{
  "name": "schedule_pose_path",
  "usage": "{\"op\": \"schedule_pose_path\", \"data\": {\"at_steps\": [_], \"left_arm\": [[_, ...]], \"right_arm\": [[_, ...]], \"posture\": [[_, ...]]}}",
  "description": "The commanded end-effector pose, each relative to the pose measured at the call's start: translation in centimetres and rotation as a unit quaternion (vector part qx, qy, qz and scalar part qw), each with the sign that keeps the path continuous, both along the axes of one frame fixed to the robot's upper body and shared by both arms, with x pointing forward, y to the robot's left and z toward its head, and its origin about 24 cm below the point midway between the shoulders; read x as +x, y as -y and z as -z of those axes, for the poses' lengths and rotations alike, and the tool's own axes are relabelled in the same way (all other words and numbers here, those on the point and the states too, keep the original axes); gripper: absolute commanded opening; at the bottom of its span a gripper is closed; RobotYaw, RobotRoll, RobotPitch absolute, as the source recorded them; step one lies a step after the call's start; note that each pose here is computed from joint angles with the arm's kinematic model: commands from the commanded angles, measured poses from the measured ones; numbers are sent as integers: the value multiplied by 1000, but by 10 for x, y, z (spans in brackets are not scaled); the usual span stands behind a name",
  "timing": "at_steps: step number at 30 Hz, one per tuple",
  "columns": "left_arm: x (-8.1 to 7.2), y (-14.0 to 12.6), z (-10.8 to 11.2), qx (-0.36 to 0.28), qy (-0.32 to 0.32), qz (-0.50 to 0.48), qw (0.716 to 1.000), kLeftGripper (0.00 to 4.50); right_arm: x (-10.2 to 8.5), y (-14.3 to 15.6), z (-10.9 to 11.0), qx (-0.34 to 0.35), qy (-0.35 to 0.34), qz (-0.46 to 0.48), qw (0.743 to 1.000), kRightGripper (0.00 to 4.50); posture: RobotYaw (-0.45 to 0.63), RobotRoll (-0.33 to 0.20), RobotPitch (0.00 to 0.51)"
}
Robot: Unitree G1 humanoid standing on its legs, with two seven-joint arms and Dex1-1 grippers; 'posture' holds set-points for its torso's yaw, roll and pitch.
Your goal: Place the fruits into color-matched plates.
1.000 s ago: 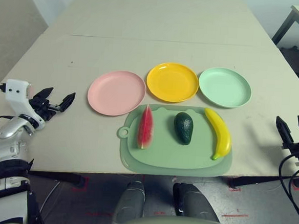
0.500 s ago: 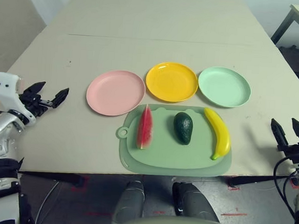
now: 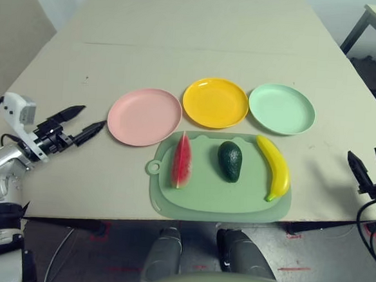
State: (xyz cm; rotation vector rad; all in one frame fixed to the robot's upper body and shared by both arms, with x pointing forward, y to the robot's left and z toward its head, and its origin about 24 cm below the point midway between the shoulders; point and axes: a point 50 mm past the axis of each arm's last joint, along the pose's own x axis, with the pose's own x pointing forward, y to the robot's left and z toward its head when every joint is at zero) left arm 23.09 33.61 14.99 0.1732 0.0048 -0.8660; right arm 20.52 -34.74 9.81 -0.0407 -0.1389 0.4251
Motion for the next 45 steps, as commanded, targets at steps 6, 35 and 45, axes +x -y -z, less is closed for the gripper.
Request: {"op": "schedule_pose_path", "data": {"at_steps": [6, 35, 45], "left_arm": [[-17, 32, -4, 55, -18, 113, 992, 4500], [2, 25, -12, 94, 10, 110, 990, 4500], [5, 28, -11, 97, 13, 115, 988, 4500]], "right_arm": [[35, -32, -72, -350, -81, -119, 925, 4453], [78, -150, -61, -613, -5, -550, 568, 4453], [79, -152, -57, -628, -6, -561, 539, 4453]], "posture": [[61, 0, 165], [79, 0, 146], [83, 0, 145]]}}
